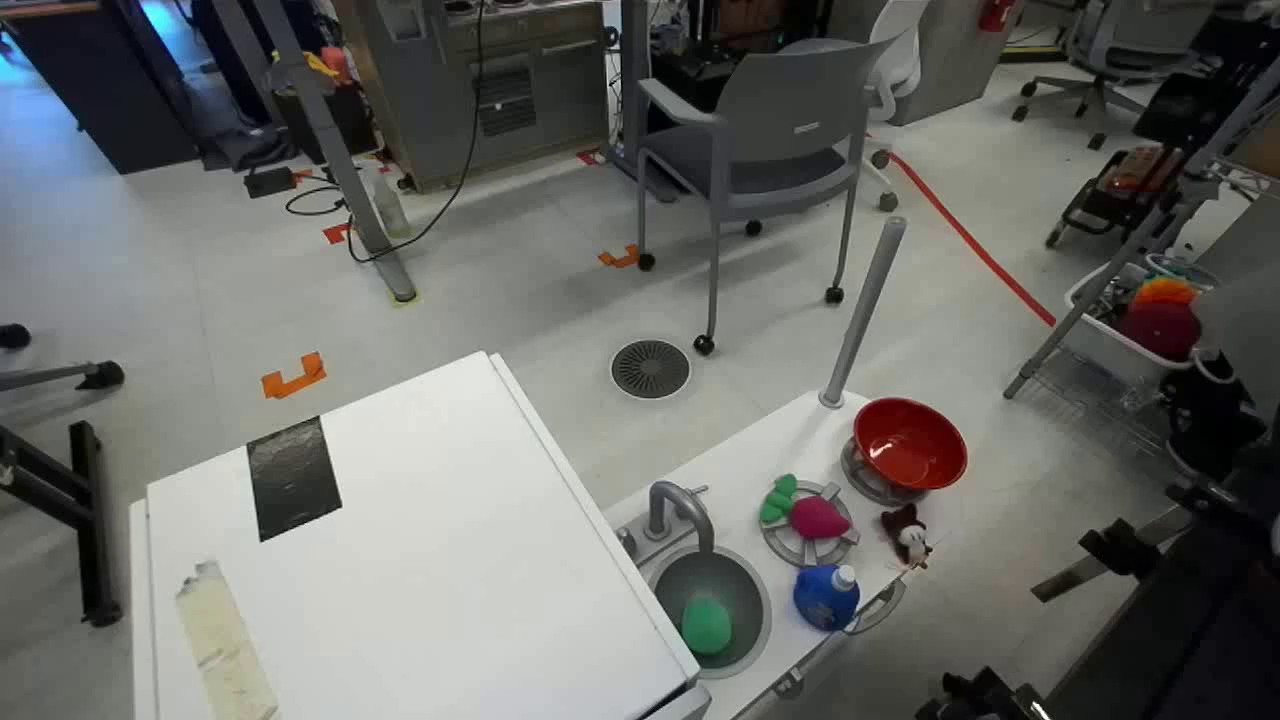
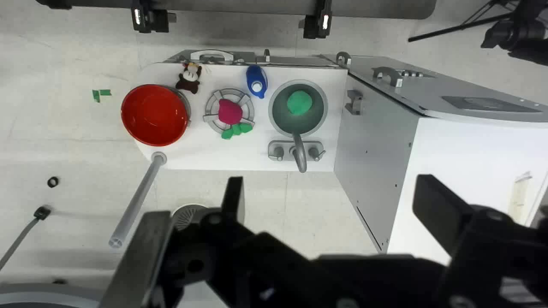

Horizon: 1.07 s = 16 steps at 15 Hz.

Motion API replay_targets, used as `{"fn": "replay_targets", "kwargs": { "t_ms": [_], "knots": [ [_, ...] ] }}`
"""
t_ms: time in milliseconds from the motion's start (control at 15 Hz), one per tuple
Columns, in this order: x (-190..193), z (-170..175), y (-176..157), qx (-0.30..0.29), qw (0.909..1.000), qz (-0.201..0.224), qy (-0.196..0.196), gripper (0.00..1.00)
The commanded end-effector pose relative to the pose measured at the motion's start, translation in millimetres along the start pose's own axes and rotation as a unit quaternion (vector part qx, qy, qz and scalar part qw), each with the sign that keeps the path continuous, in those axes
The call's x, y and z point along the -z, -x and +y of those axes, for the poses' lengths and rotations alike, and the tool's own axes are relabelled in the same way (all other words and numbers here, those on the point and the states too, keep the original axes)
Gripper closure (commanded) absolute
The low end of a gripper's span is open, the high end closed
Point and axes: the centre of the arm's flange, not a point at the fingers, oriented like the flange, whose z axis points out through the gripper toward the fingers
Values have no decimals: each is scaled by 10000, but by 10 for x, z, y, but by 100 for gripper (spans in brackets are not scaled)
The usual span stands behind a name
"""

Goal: Slide the tap to the right

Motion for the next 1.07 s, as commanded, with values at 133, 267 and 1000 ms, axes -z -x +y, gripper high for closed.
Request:
{"fn": "replay_targets", "kwargs": {
  "t_ms": [133,267,1000],
  "knots": [
    [1,0,0,0,10000,1,0,0],
    [1,0,0,0,10000,1,0,0],
    [-1548,-23,-617,100,9991,262,309,0]
  ]
}}
